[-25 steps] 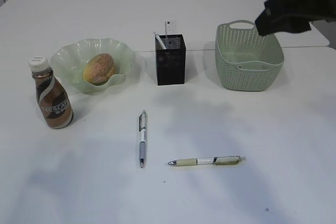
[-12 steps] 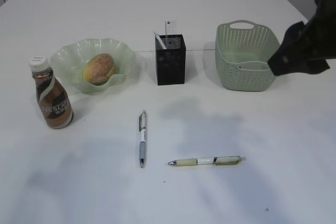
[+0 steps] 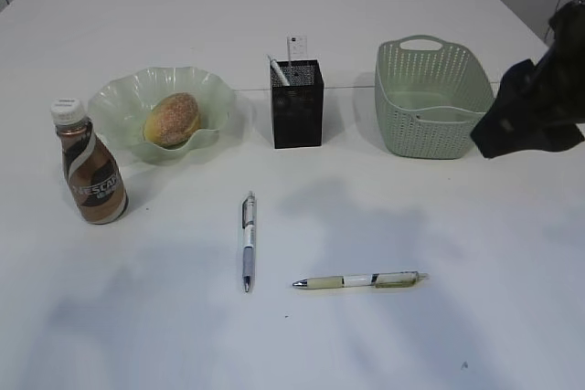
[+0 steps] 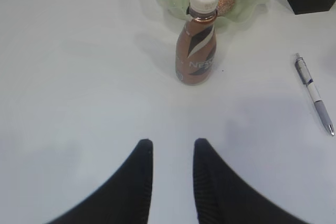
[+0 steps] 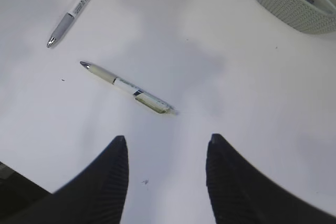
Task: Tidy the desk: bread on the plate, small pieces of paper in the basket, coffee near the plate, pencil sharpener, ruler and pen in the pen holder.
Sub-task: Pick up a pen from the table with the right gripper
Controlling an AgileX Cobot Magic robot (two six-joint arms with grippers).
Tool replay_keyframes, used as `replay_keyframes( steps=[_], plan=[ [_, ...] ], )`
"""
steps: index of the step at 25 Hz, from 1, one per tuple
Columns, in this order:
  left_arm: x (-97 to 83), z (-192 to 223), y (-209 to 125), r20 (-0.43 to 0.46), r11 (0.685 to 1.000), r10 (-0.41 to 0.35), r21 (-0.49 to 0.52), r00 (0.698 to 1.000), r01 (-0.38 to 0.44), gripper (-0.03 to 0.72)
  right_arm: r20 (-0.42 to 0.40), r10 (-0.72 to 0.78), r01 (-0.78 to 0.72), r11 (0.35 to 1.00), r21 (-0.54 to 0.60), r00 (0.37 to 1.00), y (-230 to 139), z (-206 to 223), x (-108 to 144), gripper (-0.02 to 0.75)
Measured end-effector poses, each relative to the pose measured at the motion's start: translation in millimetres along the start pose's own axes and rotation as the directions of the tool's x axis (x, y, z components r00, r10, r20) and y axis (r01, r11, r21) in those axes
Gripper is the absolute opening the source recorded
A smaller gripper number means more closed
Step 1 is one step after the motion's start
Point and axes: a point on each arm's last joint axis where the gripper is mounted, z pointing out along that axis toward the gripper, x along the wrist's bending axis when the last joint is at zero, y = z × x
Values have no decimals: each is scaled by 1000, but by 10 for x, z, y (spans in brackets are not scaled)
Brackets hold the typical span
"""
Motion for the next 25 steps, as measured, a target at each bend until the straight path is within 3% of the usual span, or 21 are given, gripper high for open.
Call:
replay_keyframes(
  steps=[10,16,25],
  plan=[
    [0,0,0,0,1000,0,0,1000,0,178,-83,87,-87,996,8,993,3,1,75,389],
    [-8,0,10,9,1000,0,-11,1000,0,178,-147,210,-204,977,55,967,42,136,122,388],
    [-12,0,14,14,1000,-1,-15,1000,1,178,-195,275,-258,960,108,941,141,330,147,387]
  ],
)
